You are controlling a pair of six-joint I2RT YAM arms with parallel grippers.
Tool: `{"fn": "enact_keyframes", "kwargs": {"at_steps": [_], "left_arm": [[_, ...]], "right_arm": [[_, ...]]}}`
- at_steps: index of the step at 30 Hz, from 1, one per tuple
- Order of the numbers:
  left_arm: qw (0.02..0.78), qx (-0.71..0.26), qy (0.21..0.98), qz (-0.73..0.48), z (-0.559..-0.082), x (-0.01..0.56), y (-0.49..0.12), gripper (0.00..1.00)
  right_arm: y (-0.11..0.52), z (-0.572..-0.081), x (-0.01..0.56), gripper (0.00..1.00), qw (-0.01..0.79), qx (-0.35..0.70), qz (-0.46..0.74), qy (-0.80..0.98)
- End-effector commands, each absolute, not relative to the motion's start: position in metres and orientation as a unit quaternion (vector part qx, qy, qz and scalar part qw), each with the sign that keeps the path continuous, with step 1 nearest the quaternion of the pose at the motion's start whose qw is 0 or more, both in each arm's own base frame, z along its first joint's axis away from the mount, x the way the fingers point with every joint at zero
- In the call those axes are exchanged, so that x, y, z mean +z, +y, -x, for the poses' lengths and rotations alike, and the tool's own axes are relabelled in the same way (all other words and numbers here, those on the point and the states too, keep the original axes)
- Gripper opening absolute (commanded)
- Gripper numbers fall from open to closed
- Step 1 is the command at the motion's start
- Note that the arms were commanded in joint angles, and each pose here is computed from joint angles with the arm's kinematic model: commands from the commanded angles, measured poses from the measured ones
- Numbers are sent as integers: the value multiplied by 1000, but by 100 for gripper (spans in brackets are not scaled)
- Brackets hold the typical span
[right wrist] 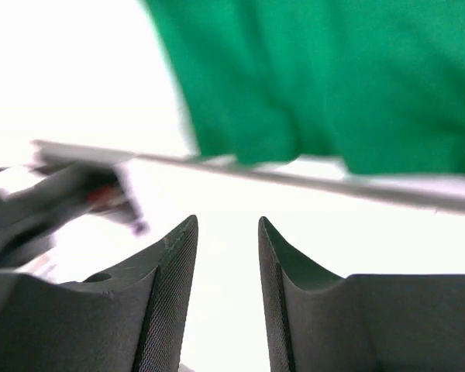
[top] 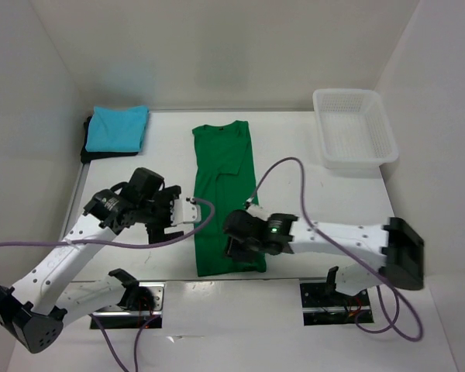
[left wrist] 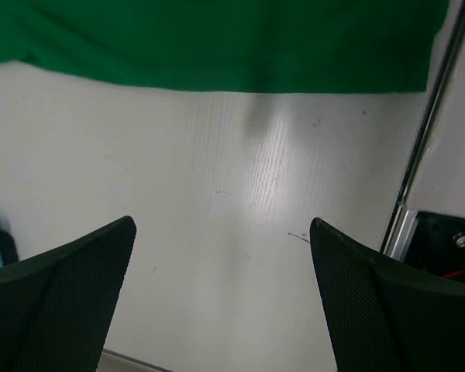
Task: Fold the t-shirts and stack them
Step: Rotate the tshirt 90 degrees
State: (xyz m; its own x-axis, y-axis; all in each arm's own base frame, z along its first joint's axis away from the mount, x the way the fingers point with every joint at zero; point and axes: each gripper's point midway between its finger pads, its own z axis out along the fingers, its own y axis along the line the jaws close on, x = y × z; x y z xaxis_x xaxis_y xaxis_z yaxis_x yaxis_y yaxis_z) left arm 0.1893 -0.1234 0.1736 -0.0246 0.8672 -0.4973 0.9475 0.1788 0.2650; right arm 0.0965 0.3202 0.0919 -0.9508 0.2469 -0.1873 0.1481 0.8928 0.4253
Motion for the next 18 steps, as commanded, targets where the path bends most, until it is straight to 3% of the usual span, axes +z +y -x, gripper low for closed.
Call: {"fn": "enact_keyframes", "kwargs": {"at_steps": [1, 6, 13, 18], "left_arm": [[272, -84, 633, -720, -170, 171, -129, 99], [296, -42, 503, -811, -169, 158, -140, 99], [212, -41, 351, -911, -159, 103, -167, 99], [162, -50, 294, -941, -136, 68, -180, 96]], "right_arm": [[287, -96, 124, 43, 142, 239, -162, 947], [231, -103, 108, 47, 139, 210, -223, 942], [215, -121, 95, 50, 148, 214, -179, 949], [229, -122, 79, 27, 123, 155, -106, 975]]}}
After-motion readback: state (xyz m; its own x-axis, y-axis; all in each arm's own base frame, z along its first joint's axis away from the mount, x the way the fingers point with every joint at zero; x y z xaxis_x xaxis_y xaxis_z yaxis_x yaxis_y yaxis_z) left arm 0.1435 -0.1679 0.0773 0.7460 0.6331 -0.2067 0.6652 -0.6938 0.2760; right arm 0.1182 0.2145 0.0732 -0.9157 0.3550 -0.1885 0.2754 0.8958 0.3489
